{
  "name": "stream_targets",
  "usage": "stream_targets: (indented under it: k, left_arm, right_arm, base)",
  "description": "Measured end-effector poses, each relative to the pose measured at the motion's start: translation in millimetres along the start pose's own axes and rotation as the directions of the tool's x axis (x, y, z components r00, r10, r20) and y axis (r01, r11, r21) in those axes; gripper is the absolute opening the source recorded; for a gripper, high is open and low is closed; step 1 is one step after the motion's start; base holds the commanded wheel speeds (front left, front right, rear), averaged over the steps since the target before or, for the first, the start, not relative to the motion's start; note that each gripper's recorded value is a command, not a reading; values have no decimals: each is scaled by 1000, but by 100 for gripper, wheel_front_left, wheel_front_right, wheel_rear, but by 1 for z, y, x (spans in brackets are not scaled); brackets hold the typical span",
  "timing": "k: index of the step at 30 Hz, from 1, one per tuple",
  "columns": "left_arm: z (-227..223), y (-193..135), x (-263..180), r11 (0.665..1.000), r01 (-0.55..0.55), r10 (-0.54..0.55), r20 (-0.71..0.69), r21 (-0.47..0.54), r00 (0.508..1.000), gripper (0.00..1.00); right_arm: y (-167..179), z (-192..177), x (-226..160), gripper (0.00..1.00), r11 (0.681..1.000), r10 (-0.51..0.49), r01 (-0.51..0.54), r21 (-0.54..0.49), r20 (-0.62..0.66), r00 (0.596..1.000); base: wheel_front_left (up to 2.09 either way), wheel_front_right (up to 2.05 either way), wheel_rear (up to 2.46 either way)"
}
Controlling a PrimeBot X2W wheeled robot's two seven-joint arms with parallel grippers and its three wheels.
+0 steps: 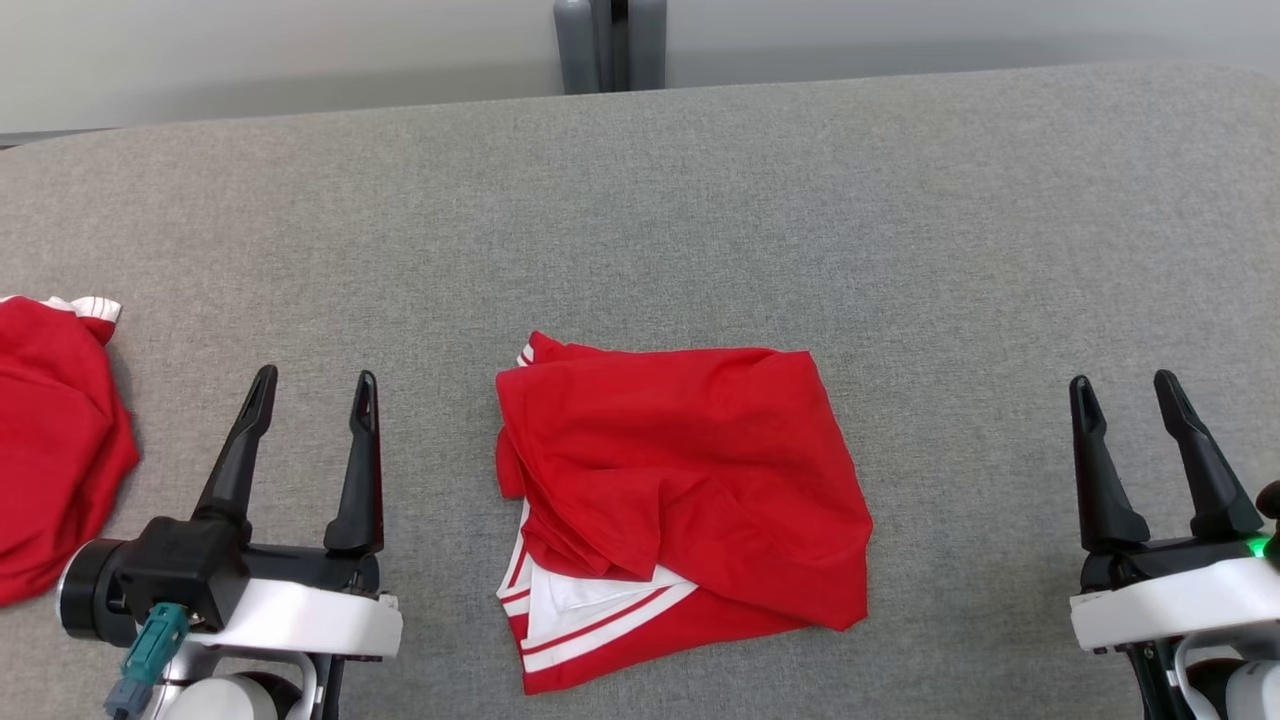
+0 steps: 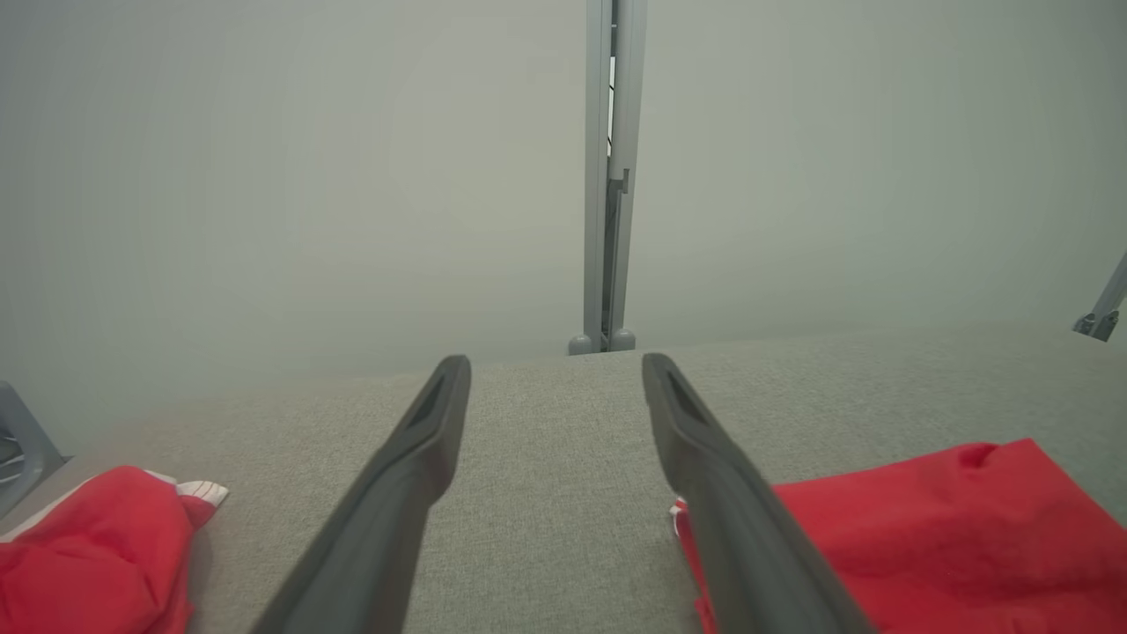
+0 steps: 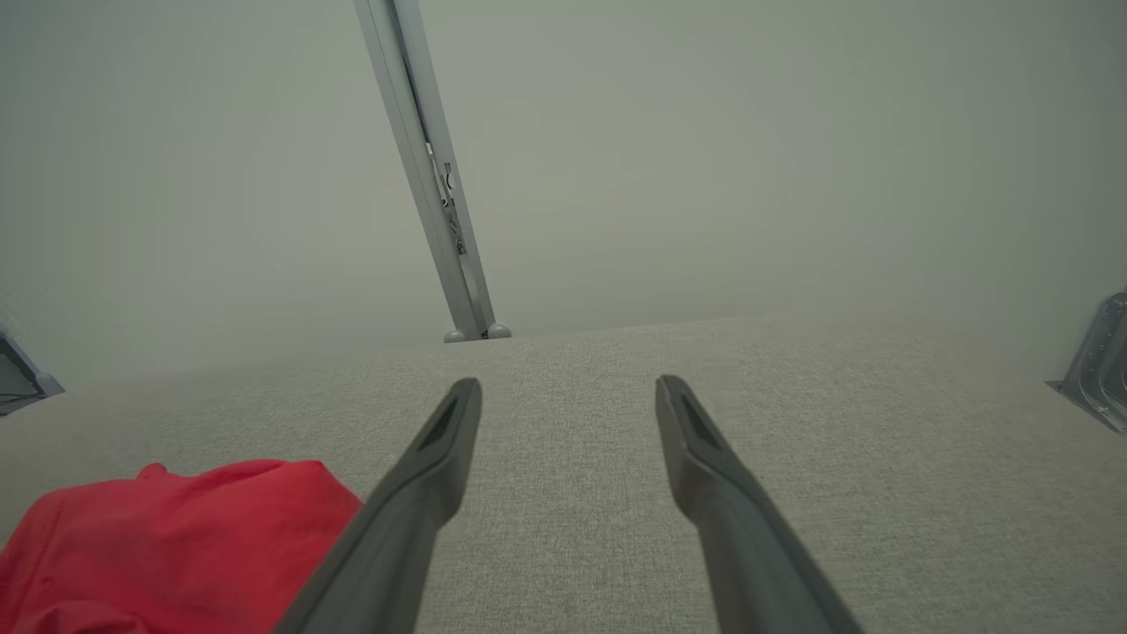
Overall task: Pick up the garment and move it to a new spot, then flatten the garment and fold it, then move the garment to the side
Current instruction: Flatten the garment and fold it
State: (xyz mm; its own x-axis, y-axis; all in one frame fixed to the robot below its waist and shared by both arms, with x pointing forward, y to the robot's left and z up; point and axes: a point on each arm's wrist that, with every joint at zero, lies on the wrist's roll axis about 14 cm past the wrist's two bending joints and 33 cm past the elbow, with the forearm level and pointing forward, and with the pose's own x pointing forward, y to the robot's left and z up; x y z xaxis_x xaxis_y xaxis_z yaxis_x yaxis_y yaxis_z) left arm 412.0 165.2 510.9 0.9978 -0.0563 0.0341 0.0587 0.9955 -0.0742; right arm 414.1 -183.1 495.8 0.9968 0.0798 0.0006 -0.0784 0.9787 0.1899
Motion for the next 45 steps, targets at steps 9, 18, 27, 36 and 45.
stream_targets:
  k: [9, 18, 27, 36, 45]
  left_arm:
    - [3, -1, -1, 1000, 4, -4, -2, 0, 1000, 100]
    - [5, 0, 3, 1000, -4, 4, 8, -4, 1000, 100]
    - [-2, 10, -1, 998, -55, 55, 3, -24, 998, 100]
    - [-9, 19, -2, 996, -84, 84, -6, -23, 996, 100]
    - [-13, 15, 5, 997, -72, 71, -11, -35, 997, 100]
  right_arm:
    - [4, -2, 1, 0, 1000, 10, -10, 6, -9, 1000]
    - [73, -28, 17, 0, 965, 261, -260, 27, -106, 959]
    - [162, -84, 8, 0, 795, 588, -605, 45, -301, 751]
    - [174, -123, 4, 0, 722, 646, -688, 75, -430, 630]
    - [201, -130, -27, 0, 620, 736, -766, 169, -462, 495]
  base:
    - [0, 0, 0]
    - [0, 0, 0]
    - [0, 0, 0]
    - [0, 0, 0]
    - [0, 0, 0]
